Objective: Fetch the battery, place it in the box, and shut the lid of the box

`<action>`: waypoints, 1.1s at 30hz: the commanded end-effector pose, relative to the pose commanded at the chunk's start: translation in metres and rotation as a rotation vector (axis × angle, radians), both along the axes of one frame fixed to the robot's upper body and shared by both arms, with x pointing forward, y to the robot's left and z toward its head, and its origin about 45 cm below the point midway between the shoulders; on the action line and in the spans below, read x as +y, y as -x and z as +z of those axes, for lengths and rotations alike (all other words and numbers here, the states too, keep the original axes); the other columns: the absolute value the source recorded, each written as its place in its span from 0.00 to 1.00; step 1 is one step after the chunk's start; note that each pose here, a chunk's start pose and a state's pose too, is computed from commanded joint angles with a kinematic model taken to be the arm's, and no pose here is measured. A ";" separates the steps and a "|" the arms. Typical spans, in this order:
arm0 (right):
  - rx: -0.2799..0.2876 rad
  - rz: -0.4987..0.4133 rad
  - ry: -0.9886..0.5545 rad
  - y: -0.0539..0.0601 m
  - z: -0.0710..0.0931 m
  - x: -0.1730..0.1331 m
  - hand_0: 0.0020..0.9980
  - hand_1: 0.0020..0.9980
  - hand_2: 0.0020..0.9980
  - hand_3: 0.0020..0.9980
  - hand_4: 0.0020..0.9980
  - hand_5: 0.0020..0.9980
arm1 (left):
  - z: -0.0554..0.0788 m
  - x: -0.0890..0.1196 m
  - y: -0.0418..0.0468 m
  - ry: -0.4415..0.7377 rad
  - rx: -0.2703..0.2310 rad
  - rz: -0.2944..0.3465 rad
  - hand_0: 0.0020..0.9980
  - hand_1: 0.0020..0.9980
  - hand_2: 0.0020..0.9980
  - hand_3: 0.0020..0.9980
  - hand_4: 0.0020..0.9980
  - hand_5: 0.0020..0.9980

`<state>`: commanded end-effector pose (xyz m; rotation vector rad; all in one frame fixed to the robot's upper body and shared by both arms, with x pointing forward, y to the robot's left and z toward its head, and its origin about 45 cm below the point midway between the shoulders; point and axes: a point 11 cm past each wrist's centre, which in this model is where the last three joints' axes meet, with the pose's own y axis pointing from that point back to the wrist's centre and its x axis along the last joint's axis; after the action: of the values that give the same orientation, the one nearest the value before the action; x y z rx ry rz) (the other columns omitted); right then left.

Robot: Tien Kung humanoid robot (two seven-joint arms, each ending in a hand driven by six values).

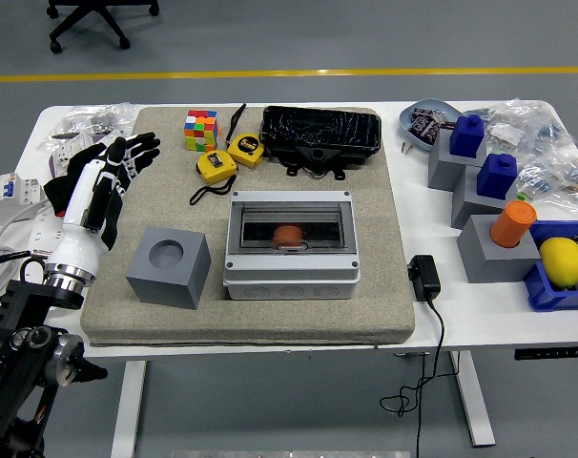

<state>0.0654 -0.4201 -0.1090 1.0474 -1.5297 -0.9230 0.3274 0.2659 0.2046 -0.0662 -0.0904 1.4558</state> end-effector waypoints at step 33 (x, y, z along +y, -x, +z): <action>-0.018 -0.016 -0.004 -0.006 0.001 0.001 0.79 0.74 0.76 0.78 1.00 1.00 | -0.009 -0.006 0.0011 0.172 0.060 -0.019 0.78 0.52 0.52 0.72 1.00 1.00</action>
<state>0.0714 -0.4188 -0.1085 1.0508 -1.5539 -0.9304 0.3263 0.2598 0.1952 -0.1636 0.0846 1.4430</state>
